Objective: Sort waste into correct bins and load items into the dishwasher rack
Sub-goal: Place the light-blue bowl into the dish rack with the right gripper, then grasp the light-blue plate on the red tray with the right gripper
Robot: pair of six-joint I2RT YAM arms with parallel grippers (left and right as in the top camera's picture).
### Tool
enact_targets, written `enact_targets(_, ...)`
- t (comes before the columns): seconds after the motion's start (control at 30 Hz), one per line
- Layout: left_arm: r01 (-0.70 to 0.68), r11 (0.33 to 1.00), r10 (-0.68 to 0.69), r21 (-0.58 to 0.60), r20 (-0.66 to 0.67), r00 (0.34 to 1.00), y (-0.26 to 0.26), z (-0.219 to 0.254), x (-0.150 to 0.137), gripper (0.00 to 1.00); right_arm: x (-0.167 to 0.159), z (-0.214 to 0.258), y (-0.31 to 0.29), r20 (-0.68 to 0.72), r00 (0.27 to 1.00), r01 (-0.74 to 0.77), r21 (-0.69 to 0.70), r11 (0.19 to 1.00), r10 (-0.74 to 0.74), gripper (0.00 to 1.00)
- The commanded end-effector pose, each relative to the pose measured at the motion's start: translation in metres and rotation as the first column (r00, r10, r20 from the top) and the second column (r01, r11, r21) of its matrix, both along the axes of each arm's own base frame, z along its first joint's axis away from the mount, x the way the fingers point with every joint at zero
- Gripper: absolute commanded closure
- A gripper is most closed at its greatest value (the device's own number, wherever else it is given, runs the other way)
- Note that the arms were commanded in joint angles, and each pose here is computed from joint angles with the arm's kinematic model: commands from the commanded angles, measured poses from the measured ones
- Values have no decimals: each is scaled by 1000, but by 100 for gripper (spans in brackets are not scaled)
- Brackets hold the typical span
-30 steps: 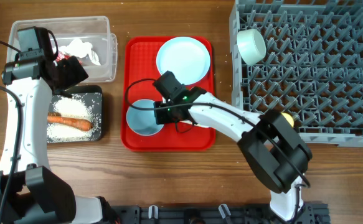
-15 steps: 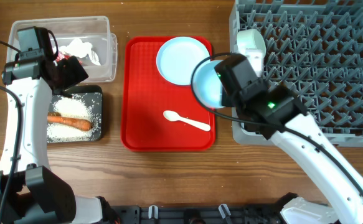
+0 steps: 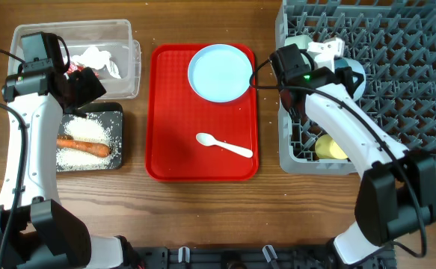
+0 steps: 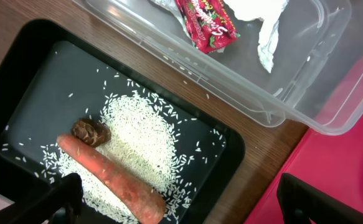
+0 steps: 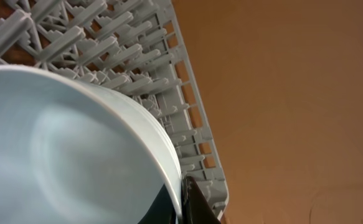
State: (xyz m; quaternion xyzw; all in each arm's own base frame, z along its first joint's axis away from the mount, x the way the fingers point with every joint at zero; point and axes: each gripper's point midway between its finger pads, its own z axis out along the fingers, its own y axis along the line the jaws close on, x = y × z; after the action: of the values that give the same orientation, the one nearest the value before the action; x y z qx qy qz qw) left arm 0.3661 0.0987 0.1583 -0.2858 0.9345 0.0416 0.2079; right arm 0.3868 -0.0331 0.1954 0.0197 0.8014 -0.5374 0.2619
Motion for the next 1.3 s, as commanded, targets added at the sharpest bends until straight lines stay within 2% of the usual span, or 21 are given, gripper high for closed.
enact_targets(0.0,-16,1000,15,14,27,1000,5,10,2,0,4,-20,5,-68,997,-22,35,999,25,96)
enact_targets(0.13,-15,1000,15,15,26,1000,5,10,2,0,5,-48,22,-125,988,-61,206,977,88,96)
enact_targets(0.33,-16,1000,16,15,26,1000,5,10,2,0,3,-58,28,-172,978,-76,253,965,122,96)
enact_targets(0.47,-16,1000,15,14,27,1000,5,10,2,0,-32,-91,47,-373,905,-34,413,910,203,94)
enact_targets(0.57,-16,1000,15,14,27,1000,5,10,2,0,-46,-108,68,-417,868,-2,538,843,268,94)
enact_targets(0.6,-15,1000,15,15,26,1000,5,10,2,0,-50,-113,76,-422,858,12,586,810,293,92)
enact_targets(0.67,-16,1000,15,14,27,1000,5,10,2,0,-59,-125,100,-425,832,49,697,715,357,80)
enact_targets(0.73,-16,1000,16,15,26,1000,5,10,2,0,-65,-129,114,-421,817,74,755,651,395,77)
enact_targets(0.77,-15,1000,15,15,26,1000,5,10,2,0,-69,-132,124,-416,807,91,790,606,420,70)
enact_targets(0.9,-16,1000,15,15,26,1000,5,10,2,0,-67,-130,126,-405,810,88,799,595,424,64)
enact_targets(0.93,-16,1000,16,15,26,1000,5,10,2,0,-63,-125,128,-389,817,74,804,590,427,62)
enact_targets(1.0,-16,1000,15,14,27,1000,5,10,2,0,-42,-81,136,-271,856,-21,833,552,441,55)
enact_targets(1.07,-16,1000,15,14,27,1000,5,10,2,0,-29,-32,142,-162,879,-107,849,517,448,39)
enact_targets(1.1,-16,1000,15,14,27,1000,5,10,2,0,-27,-12,147,-112,880,-141,866,479,462,0)
enact_targets(1.2,-15,1000,15,15,26,1000,5,10,2,0,-36,13,213,64,803,-163,980,115,593,0)
enact_targets(1.23,-16,1000,15,14,27,1000,5,10,2,0,-37,9,226,82,785,-145,988,54,614,0)
enact_targets(1.27,-16,1000,15,14,27,1000,5,10,2,0,-41,-2,230,59,780,-122,991,59,624,9)
